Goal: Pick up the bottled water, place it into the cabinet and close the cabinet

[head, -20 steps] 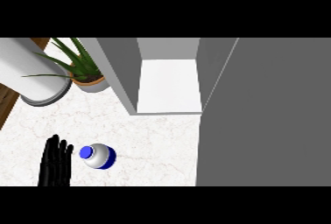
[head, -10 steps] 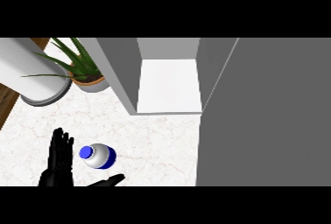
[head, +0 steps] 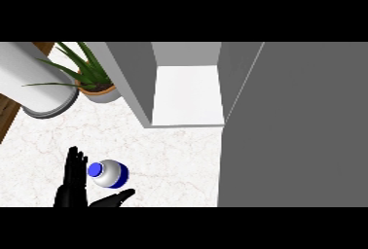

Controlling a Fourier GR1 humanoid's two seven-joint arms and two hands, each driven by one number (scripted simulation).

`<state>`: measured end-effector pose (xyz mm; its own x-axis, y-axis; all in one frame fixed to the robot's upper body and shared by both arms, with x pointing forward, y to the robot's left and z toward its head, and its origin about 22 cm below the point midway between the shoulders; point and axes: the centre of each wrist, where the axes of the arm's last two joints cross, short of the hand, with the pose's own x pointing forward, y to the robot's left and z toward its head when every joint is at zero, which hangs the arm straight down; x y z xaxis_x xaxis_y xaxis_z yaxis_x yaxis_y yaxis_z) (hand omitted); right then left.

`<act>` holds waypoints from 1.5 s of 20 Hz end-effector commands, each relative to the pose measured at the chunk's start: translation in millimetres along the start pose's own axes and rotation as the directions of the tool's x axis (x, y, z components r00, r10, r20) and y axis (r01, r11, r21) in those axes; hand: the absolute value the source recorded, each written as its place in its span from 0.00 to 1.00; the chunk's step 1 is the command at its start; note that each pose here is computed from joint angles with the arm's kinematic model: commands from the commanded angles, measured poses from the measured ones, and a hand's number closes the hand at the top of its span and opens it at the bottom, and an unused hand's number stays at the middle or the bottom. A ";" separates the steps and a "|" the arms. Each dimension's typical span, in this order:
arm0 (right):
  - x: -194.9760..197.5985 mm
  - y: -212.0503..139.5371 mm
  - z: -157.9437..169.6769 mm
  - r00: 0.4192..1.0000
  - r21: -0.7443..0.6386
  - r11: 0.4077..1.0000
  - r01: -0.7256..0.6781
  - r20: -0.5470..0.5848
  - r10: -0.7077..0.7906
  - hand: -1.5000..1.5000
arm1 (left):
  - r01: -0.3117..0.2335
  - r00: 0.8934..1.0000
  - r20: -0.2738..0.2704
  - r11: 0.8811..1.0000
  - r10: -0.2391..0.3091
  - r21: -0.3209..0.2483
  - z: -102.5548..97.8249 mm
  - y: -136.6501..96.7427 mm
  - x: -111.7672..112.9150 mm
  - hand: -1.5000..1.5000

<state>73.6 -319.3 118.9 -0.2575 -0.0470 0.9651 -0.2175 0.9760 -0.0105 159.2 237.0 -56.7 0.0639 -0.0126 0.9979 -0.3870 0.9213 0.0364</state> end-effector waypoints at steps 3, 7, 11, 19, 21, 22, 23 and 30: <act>44.7 25.6 8.1 0.994 0.058 0.996 0.073 0.081 -0.077 0.00 | 0.002 1.000 -0.028 0.999 -0.001 0.040 -0.3 6.1 -42.7 0.00; 34.8 21.4 8.9 0.990 0.038 0.994 0.102 0.097 -0.105 0.00 | -0.039 0.999 -0.025 0.997 0.041 0.064 -20.6 10.8 -59.8 0.00; 44.1 19.7 20.5 0.994 0.045 0.995 0.089 0.063 -0.092 0.00 | -0.126 0.992 -0.003 0.992 0.126 0.012 -3.5 17.3 -69.5 0.00; 46.9 13.1 24.3 0.995 0.036 0.997 0.067 0.069 -0.069 0.00 | -0.231 0.973 0.004 0.970 0.232 -0.076 -8.5 13.4 -96.2 0.00; 44.4 21.7 15.2 0.992 0.030 0.996 0.083 0.095 -0.086 0.00 | -0.244 0.969 0.023 0.965 0.247 -0.098 -38.4 -1.0 -95.1 1.00; 37.5 10.6 28.4 0.995 0.037 0.997 0.074 0.067 -0.077 0.00 | -0.288 0.956 0.036 0.956 0.290 -0.056 -4.4 -7.5 -110.2 1.00; 41.9 12.9 17.5 0.994 0.037 0.996 0.075 0.072 -0.078 0.00 | -0.333 0.941 0.027 0.938 0.337 -0.091 -24.5 -0.1 -103.8 1.00; 50.6 17.7 14.4 0.996 0.030 0.998 0.050 0.078 -0.052 0.00 | -0.421 0.902 0.037 0.896 0.430 -0.144 -28.1 -16.2 -103.4 1.00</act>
<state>51.4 -332.0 117.4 -0.2532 -0.0910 0.9631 -0.2134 0.9763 0.0361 178.3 241.1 -160.3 -0.1284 0.3356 0.9332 -0.2825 0.8897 -0.3588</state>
